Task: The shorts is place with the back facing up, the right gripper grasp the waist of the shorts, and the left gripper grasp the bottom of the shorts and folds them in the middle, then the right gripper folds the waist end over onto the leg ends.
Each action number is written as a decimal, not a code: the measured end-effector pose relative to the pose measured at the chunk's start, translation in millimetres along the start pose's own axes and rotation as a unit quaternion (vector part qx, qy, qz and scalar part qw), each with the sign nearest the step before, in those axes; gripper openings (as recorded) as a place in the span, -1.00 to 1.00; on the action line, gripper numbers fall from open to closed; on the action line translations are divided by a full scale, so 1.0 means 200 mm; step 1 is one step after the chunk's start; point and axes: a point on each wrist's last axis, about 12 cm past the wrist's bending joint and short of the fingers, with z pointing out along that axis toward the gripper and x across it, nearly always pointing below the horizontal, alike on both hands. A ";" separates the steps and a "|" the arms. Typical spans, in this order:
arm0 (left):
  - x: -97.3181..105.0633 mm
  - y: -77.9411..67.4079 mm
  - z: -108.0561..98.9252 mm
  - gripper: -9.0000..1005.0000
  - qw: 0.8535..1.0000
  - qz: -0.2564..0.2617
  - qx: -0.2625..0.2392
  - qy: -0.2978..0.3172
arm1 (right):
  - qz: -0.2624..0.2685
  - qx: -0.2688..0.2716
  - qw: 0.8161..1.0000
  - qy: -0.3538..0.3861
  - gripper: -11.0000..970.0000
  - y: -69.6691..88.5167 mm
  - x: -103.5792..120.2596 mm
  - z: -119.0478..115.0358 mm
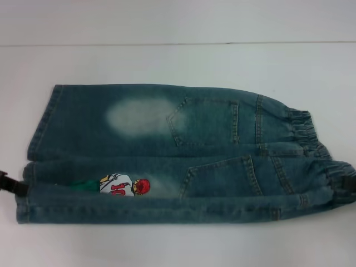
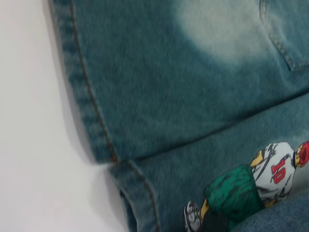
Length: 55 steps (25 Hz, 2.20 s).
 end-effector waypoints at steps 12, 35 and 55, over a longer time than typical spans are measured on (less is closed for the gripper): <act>-0.14 -0.05 -0.07 -0.89 0.999 0.028 0.004 -0.025 | -0.028 0.002 1.000 -0.007 -0.86 0.02 -0.18 0.02; -0.09 -0.03 -0.05 -0.90 1.000 0.016 0.009 -0.018 | -0.034 0.001 0.999 -0.012 -0.84 0.04 -0.21 0.08; -0.04 -0.13 0.14 -0.11 0.995 0.029 0.053 0.075 | -0.032 0.002 0.999 -0.011 -0.83 0.04 -0.19 0.07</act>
